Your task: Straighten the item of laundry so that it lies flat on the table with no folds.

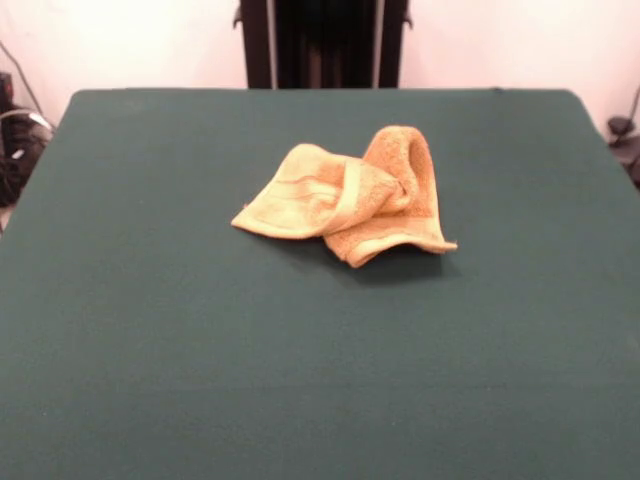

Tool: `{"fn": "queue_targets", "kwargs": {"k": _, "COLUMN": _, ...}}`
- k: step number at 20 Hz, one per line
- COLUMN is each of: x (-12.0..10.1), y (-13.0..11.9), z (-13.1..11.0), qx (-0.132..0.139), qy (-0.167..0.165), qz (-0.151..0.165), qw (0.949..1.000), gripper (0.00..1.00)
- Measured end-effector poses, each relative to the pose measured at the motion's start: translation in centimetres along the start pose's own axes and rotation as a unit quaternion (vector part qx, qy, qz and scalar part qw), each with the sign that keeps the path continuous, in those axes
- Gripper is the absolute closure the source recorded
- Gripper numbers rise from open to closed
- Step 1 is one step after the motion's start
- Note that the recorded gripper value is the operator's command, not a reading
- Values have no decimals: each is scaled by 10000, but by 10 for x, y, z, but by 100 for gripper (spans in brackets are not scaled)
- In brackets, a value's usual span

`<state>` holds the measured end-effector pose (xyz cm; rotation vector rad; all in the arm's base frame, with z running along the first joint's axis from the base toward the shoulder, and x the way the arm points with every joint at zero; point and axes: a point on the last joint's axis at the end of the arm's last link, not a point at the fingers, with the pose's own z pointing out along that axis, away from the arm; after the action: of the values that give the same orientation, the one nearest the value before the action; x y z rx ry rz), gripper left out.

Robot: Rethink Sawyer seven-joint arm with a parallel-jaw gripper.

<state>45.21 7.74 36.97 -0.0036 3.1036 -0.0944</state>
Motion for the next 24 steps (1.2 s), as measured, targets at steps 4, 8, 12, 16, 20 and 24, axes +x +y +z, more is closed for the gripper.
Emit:
{"fn": "queue_targets", "kwargs": {"k": 4, "x": -11, "y": -12, "z": 12, "qx": -30, "qy": -64, "qz": 182, "qw": 9998, "gripper": 0}}
{"fn": "queue_targets", "kwargs": {"k": 8, "x": -20, "y": -12, "z": 36, "qx": -3, "qy": -38, "qz": 153, "qw": 9999, "gripper": 0}}
{"fn": "queue_targets", "kwargs": {"k": 12, "x": -26, "y": -10, "z": 68, "qx": 24, "qy": 39, "qz": 103, "qw": 9999, "gripper": 0}}
{"fn": "queue_targets", "kwargs": {"k": 16, "x": -26, "y": -7, "z": 110, "qx": 56, "qy": 68, "qz": 66, "qw": 9999, "gripper": 0}}
{"fn": "queue_targets", "kwargs": {"k": 20, "x": -17, "y": -4, "z": 147, "qx": 82, "qy": 34, "qz": 38, "qw": 10000, "gripper": 0}}
{"fn": "queue_targets", "kwargs": {"k": 24, "x": -3, "y": 0, "z": 171, "qx": 85, "qy": 71, "qz": 16, "qw": 9999, "gripper": 0}}
